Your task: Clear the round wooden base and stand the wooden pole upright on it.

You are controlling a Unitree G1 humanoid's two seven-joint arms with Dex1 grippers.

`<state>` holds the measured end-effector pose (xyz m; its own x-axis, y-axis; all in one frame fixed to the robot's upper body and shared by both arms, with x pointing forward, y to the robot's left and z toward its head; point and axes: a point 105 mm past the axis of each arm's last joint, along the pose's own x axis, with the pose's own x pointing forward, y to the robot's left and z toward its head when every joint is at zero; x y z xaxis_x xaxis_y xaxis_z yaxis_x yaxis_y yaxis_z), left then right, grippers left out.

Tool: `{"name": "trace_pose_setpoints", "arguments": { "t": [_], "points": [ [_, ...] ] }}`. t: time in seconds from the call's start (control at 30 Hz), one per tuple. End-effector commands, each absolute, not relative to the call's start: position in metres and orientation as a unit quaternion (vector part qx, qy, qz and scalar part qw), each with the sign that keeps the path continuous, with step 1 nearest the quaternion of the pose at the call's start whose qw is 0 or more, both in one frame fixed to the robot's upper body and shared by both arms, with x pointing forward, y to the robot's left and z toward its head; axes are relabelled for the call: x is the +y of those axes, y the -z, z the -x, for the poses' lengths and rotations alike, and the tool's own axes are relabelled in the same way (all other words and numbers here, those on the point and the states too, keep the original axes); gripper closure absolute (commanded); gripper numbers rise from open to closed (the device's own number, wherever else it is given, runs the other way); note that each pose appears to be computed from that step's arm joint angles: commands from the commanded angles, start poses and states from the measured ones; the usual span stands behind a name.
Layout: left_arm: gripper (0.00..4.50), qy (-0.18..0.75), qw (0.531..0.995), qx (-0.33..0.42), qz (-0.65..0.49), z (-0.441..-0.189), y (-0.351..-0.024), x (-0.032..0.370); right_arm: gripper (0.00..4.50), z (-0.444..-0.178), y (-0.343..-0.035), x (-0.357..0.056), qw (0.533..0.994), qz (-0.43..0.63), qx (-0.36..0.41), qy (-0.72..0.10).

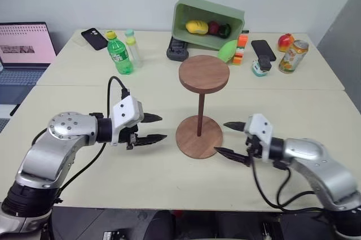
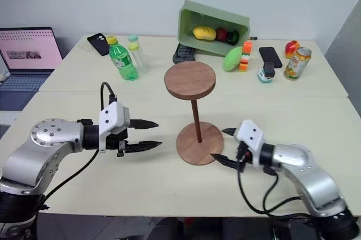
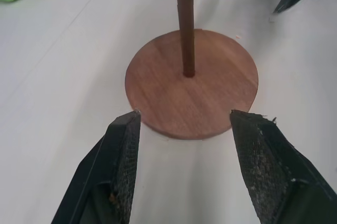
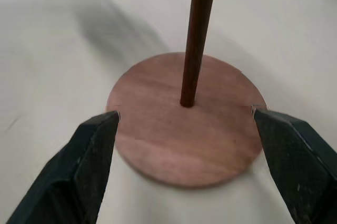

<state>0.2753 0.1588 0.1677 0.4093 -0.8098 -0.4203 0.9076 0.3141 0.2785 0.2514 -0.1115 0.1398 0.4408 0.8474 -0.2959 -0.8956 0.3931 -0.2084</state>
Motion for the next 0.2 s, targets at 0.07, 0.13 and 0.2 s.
{"name": "trace_pose_setpoints", "arguments": {
  "t": [0.07,0.13,0.2],
  "points": [
    [1.72,0.469,0.839,0.095,-0.259,-0.28,-0.19,0.197,0.27,-0.236,-0.186,-0.162,0.829,0.209,0.057,-0.515],
    [1.72,0.458,0.843,0.098,-0.265,-0.279,-0.19,0.205,0.27,-0.236,-0.192,-0.178,0.836,0.224,0.062,-0.497],
    [1.72,0.464,0.84,0.099,-0.264,-0.277,-0.188,0.208,0.27,-0.236,-0.195,-0.185,0.84,0.23,0.064,-0.487]
  ]
}}
